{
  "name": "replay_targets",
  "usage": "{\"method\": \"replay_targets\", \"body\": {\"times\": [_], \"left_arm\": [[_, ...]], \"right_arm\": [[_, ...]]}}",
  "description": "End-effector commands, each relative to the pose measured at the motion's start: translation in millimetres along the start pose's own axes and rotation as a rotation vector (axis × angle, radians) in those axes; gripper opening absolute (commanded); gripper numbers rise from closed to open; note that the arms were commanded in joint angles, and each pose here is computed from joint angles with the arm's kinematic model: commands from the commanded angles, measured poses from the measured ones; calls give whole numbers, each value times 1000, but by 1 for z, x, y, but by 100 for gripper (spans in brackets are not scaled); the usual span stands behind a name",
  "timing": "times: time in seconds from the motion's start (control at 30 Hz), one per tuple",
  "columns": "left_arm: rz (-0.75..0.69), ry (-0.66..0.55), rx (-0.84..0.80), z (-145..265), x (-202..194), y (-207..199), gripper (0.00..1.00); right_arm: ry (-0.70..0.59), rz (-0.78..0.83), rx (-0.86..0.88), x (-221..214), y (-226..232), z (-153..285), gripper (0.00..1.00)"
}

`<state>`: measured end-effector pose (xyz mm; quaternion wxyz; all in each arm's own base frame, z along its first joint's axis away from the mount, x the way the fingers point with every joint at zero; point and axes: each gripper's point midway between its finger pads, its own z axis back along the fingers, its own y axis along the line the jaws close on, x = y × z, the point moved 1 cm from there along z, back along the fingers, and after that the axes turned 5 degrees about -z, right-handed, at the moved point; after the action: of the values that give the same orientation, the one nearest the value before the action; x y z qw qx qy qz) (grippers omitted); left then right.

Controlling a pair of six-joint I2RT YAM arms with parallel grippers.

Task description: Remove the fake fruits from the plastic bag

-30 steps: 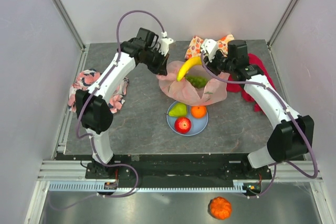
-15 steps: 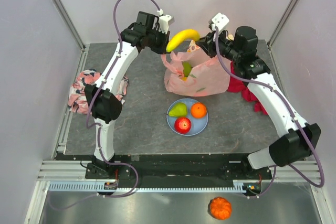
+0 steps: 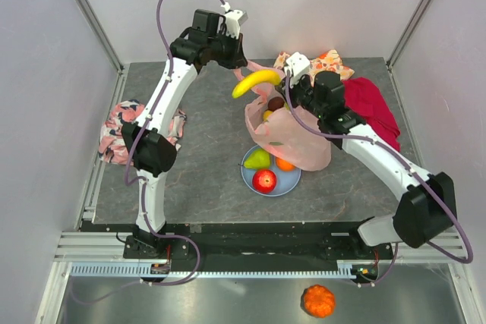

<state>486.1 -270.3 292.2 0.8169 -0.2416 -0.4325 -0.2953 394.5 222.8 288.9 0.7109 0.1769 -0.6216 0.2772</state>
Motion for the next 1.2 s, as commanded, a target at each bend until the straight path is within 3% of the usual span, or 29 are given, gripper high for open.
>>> {"method": "replay_targets", "body": {"times": [0.0,0.1,0.27,0.4,0.47,0.53,0.63,0.7,0.83,1.0,1.17], "left_arm": [[7,-106,-7,14,34,-4,2],[-6,-164,39,21,52,1,2],[-52,-316,239,60,99,32,2],[-87,-455,348,105,136,50,2],[-98,-492,432,123,146,61,1],[-125,-513,539,142,153,76,2],[-134,-494,669,157,149,95,2],[-136,-473,727,164,144,105,2],[-140,-429,761,169,131,112,2],[-141,-397,774,173,121,121,2],[-111,-382,788,186,111,133,2]], "right_arm": [[-363,156,-151,121,-33,5,0],[-398,273,-260,133,-56,-7,0],[-473,290,-380,163,-112,-19,0],[-555,307,-363,198,-115,-20,0],[-542,306,-327,213,-109,-8,0],[-467,282,-274,200,-99,-3,0],[-325,250,-281,152,-96,18,0],[-175,181,-303,95,-99,34,0],[82,97,-318,4,-100,56,0],[418,44,-89,-99,-59,59,0],[587,44,98,-149,-34,51,0]]}}
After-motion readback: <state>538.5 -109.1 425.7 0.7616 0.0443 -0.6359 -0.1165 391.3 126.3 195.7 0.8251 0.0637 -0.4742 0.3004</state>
